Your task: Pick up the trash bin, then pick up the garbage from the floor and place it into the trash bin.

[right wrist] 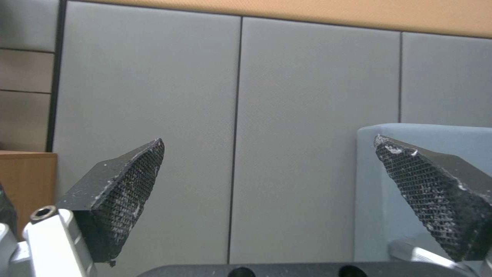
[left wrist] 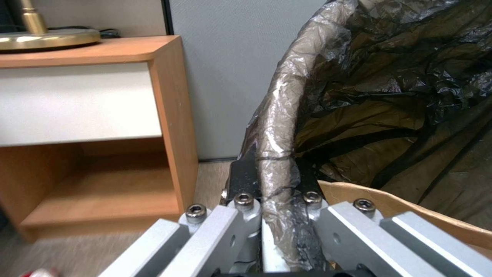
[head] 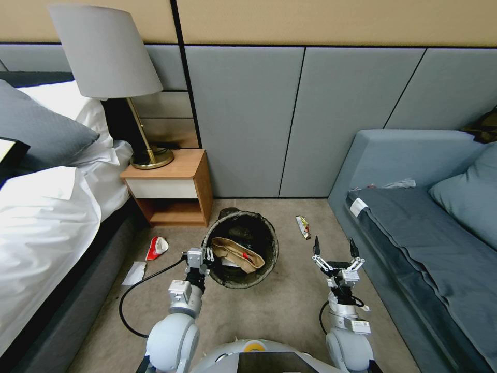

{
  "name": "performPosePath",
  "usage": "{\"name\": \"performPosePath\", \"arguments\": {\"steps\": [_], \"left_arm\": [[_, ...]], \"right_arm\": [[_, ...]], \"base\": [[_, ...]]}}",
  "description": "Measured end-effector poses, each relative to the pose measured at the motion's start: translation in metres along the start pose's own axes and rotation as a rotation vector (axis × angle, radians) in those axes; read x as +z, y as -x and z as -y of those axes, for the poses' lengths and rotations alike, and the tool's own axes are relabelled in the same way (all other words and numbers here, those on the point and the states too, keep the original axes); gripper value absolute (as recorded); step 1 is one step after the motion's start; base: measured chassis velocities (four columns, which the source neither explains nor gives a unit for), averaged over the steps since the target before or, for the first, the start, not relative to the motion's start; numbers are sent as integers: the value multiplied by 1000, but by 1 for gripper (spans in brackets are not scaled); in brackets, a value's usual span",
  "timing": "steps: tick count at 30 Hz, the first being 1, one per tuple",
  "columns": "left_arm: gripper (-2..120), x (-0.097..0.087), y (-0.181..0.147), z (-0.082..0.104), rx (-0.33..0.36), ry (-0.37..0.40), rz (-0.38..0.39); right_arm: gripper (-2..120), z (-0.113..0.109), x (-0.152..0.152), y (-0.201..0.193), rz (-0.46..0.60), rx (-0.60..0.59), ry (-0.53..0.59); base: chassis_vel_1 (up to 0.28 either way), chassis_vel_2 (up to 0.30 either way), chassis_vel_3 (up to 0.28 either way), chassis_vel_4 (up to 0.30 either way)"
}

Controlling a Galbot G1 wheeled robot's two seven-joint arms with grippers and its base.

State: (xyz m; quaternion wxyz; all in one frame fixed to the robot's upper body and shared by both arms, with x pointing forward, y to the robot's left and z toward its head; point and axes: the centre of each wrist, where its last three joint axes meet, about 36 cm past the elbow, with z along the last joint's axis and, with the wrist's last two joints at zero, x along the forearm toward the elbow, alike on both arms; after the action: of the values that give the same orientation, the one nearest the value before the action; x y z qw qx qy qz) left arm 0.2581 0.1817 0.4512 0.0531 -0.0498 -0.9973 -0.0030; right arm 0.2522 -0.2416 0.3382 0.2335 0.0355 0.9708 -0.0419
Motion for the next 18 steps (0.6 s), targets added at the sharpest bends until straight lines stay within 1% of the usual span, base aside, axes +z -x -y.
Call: {"name": "performPosePath", "arguments": {"steps": [14,18], "left_arm": [[0,0,0,1,0,-1,1],[0,0,0,1,-1,-1,1]], "right_arm": [[100,1,2,3,-3,2,3],[100,2,4,2,-1,-9,0]], "base": [[-142,146,144,-146],[-181,166,162,-163]]}}
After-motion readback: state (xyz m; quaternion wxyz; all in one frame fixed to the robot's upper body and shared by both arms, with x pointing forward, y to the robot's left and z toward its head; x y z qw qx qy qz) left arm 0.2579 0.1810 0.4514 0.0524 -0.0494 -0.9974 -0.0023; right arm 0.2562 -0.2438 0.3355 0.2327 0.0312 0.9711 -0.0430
